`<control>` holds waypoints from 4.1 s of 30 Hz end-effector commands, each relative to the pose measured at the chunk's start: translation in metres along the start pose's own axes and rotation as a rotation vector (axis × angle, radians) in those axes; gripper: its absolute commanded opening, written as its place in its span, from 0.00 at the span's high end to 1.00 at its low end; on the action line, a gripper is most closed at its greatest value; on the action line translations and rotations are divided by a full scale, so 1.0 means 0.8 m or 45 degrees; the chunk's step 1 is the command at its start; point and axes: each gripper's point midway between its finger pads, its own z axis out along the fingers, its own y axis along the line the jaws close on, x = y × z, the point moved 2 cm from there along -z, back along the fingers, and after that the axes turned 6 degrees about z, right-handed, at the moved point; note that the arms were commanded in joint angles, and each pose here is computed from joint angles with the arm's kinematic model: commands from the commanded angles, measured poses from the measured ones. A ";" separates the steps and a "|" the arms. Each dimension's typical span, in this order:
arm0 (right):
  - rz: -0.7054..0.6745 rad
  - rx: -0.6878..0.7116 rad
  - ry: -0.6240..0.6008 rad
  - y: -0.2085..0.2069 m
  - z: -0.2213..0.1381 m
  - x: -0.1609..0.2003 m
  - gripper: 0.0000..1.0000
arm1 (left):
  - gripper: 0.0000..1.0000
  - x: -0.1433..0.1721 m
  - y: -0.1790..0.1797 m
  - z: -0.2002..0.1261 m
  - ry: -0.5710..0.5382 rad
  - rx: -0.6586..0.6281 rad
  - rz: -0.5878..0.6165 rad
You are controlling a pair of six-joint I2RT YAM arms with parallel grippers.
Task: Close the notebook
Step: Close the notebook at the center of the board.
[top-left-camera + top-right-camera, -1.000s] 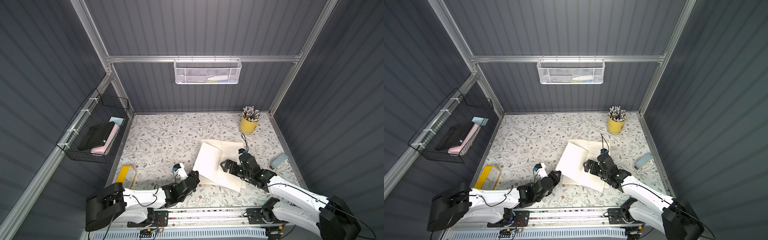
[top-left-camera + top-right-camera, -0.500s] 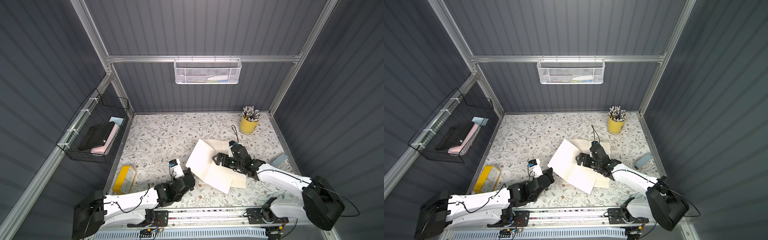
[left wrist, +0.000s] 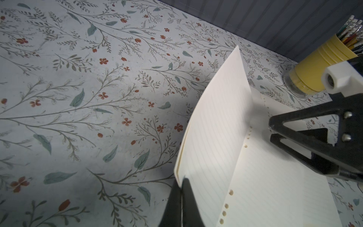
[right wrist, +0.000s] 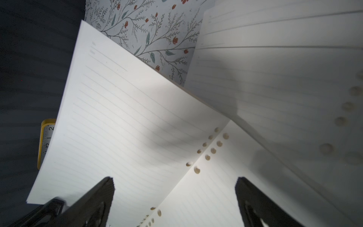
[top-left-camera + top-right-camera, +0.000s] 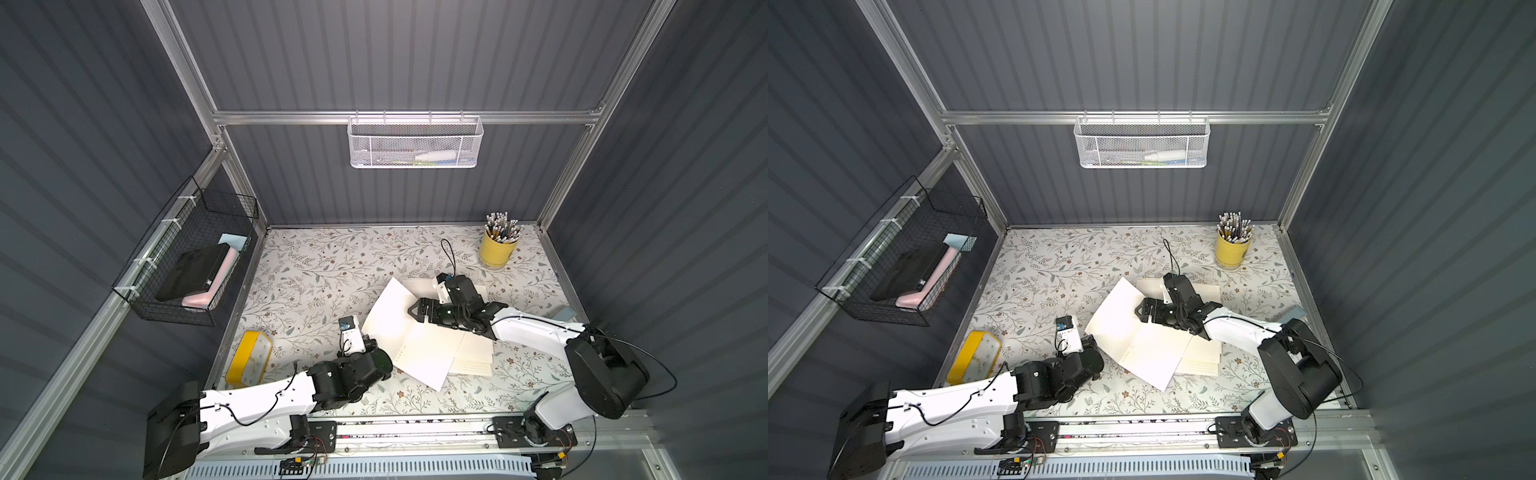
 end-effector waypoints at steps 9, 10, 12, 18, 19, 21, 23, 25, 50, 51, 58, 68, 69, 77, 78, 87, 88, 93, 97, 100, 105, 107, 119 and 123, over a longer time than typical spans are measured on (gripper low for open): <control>-0.006 -0.063 -0.040 0.022 0.007 -0.018 0.01 | 1.00 -0.031 0.008 -0.011 -0.063 -0.133 0.336; 0.012 -0.079 -0.043 0.020 0.008 -0.015 0.01 | 1.00 -0.031 0.006 -0.011 -0.062 -0.135 0.348; 0.039 -0.093 -0.044 0.018 0.009 -0.011 0.01 | 1.00 -0.031 0.005 -0.009 -0.059 -0.145 0.361; 0.021 -0.116 -0.044 0.036 0.007 0.002 0.01 | 1.00 -0.033 0.009 -0.004 -0.102 -0.214 0.376; 0.015 -0.114 -0.037 0.040 0.007 0.003 0.01 | 1.00 -0.035 0.009 -0.004 -0.119 -0.215 0.368; 0.004 -0.117 -0.027 0.047 0.008 0.006 0.01 | 1.00 -0.040 0.012 -0.005 -0.155 -0.230 0.364; -0.001 -0.113 -0.025 0.050 0.008 0.006 0.01 | 1.00 -0.048 0.017 -0.008 -0.198 -0.261 0.356; -0.002 -0.105 -0.027 0.050 0.008 0.005 0.01 | 1.00 -0.055 0.021 -0.010 -0.221 -0.279 0.347; -0.085 -0.290 0.086 0.114 0.057 0.031 0.01 | 1.00 -0.066 0.064 -0.003 -0.266 -0.457 0.141; -0.077 -0.303 0.100 0.115 0.061 0.034 0.01 | 1.00 -0.065 0.065 -0.004 -0.261 -0.454 0.143; -0.059 -0.343 0.172 0.118 0.088 0.051 0.01 | 1.00 -0.059 0.077 -0.008 -0.234 -0.463 0.164; -0.036 -0.320 0.227 0.106 0.115 0.065 0.01 | 1.00 -0.051 0.086 -0.011 -0.196 -0.455 0.190; -0.034 -0.312 0.231 0.104 0.116 0.067 0.01 | 1.00 -0.049 0.085 -0.010 -0.186 -0.445 0.206; -0.017 -0.277 0.251 0.087 0.126 0.077 0.01 | 1.00 -0.035 0.080 -0.005 -0.099 -0.395 0.311; -0.016 -0.276 0.252 0.085 0.127 0.078 0.01 | 1.00 -0.033 0.078 -0.004 -0.088 -0.378 0.325; 0.000 -0.257 0.269 0.076 0.128 0.085 0.01 | 0.91 -0.017 0.060 0.001 0.021 -0.236 0.489; 0.000 -0.257 0.271 0.076 0.128 0.085 0.01 | 0.89 -0.015 0.057 0.002 0.031 -0.216 0.508; 0.001 -0.252 0.273 0.073 0.128 0.087 0.01 | 0.81 -0.008 0.051 0.005 0.048 -0.155 0.565; 0.000 -0.252 0.273 0.072 0.128 0.088 0.01 | 0.75 -0.004 0.033 0.008 0.040 -0.047 0.600; -0.003 -0.253 0.274 0.072 0.128 0.088 0.02 | 0.70 -0.002 0.020 0.010 0.037 0.027 0.634; -0.003 -0.250 0.278 0.070 0.128 0.089 0.01 | 0.66 0.002 0.005 0.012 0.046 0.104 0.682; -0.003 -0.244 0.279 0.069 0.128 0.090 0.01 | 0.65 0.001 -0.004 0.010 0.049 0.159 0.692; -0.003 -0.238 0.282 0.072 0.126 0.089 0.01 | 0.59 -0.089 -0.030 -0.033 -0.015 0.287 0.700; -0.015 -0.218 0.288 0.073 0.126 0.087 0.01 | 0.56 -0.103 -0.020 -0.012 0.102 0.292 0.649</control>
